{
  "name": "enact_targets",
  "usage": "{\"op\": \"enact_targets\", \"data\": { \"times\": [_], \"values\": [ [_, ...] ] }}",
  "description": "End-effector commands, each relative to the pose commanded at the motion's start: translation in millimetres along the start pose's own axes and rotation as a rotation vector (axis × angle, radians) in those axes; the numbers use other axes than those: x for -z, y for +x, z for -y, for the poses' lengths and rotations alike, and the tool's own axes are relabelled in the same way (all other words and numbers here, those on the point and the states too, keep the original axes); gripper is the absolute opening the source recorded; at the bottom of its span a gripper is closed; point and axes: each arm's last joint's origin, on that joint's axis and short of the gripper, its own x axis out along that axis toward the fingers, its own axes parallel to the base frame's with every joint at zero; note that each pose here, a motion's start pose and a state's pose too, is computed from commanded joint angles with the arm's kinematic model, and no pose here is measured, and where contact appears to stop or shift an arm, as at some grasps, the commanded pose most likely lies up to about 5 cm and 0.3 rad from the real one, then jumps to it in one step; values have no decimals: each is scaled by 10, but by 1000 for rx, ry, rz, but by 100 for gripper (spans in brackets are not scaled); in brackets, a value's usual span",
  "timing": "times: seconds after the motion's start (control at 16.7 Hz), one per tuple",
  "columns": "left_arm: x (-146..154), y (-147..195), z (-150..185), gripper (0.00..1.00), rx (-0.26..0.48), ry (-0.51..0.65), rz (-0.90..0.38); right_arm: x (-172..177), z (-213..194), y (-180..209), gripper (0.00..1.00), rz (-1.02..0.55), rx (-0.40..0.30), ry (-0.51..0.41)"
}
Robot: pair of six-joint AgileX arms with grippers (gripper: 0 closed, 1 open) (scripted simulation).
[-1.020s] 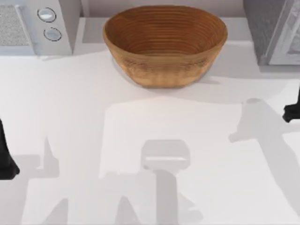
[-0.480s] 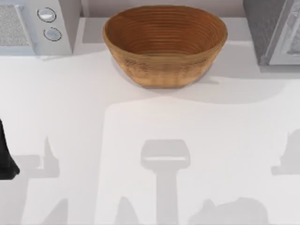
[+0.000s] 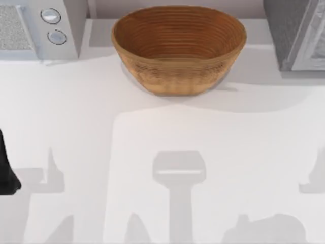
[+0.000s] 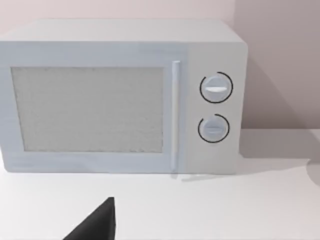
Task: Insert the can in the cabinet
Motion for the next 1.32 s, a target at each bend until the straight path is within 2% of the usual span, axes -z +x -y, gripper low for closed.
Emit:
{"op": "enact_targets", "data": {
  "times": [0.24,0.72,1.32],
  "values": [
    [0,0,0,100,0,0,0,-133,-6,-4,0,-1,-1,-2],
    [0,0,0,100,0,0,0,-1016,-43,65,0,-11,1,-2],
    [0,0,0,100,0,0,0,-2054,-118,379,0,-14,12,-4]
  ]
}}
